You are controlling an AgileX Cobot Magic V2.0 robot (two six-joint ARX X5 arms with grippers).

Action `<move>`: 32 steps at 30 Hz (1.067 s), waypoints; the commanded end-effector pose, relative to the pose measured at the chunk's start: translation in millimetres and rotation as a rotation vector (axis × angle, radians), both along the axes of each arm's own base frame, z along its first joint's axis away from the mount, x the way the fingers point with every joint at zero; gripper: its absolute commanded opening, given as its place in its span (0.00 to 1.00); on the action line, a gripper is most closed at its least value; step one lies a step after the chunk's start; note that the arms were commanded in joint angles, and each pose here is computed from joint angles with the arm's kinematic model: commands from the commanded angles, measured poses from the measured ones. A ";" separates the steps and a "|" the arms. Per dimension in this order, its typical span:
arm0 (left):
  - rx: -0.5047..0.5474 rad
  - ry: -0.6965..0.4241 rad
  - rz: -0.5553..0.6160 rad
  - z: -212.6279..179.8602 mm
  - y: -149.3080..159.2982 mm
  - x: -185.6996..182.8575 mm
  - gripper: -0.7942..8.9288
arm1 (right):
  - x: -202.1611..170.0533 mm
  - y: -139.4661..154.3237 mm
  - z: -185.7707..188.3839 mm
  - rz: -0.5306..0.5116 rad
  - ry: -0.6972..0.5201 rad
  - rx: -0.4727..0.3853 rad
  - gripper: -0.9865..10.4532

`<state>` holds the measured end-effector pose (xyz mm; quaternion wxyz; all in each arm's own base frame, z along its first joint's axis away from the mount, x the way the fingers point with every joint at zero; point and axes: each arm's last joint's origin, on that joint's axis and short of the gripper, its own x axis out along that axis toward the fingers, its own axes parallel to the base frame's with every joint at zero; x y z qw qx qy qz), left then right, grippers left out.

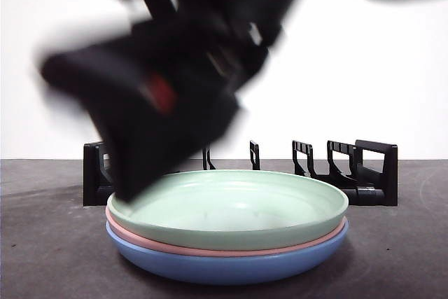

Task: Place the plate

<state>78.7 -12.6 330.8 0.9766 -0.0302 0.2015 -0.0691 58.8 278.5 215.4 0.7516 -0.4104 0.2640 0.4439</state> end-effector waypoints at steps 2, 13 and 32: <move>-0.015 -0.034 0.004 6.7 0.1 -0.8 0.37 | -5.1 7.7 43.0 0.022 -0.029 0.133 0.33; -0.089 -0.097 -0.030 15.1 -4.6 18.9 0.37 | 74.3 -71.6 110.8 -0.263 -0.144 0.348 0.33; -0.218 0.007 -0.197 -2.2 -25.0 106.9 0.37 | 162.5 -246.7 128.6 -0.657 -0.046 0.611 0.32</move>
